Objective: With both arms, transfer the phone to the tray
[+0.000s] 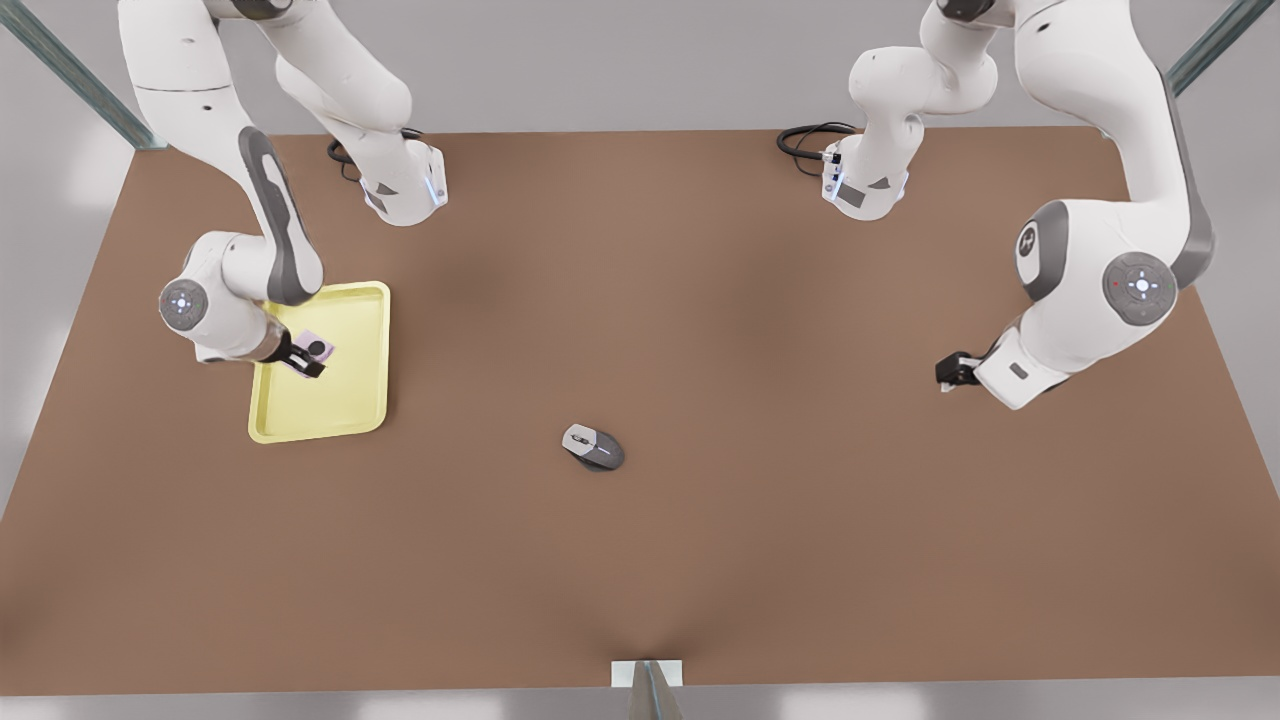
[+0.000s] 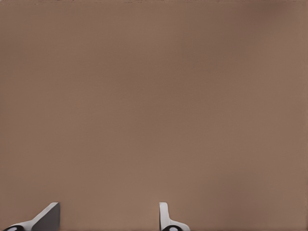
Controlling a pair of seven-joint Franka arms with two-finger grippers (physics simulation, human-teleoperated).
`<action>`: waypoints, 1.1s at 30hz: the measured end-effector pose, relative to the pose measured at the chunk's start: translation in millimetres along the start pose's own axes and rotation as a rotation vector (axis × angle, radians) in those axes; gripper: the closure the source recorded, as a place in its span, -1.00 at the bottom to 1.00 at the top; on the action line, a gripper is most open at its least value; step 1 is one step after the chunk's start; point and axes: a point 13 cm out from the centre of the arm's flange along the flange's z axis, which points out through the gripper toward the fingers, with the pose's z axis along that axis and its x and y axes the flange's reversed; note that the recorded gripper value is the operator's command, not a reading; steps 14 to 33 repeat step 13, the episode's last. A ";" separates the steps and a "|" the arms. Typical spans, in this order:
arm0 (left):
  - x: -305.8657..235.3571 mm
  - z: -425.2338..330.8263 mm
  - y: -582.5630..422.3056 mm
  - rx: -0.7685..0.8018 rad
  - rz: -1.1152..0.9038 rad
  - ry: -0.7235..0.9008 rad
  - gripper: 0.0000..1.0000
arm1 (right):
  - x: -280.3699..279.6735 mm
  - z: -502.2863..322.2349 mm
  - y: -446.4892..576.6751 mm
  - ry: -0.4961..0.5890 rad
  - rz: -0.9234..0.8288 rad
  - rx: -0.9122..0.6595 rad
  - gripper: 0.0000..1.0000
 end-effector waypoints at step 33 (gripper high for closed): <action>-33.2 -35.2 -34.3 0.020 0.024 -0.084 -1.00 | -59.7 -360.2 143.9 -0.446 -0.540 -0.040 -1.00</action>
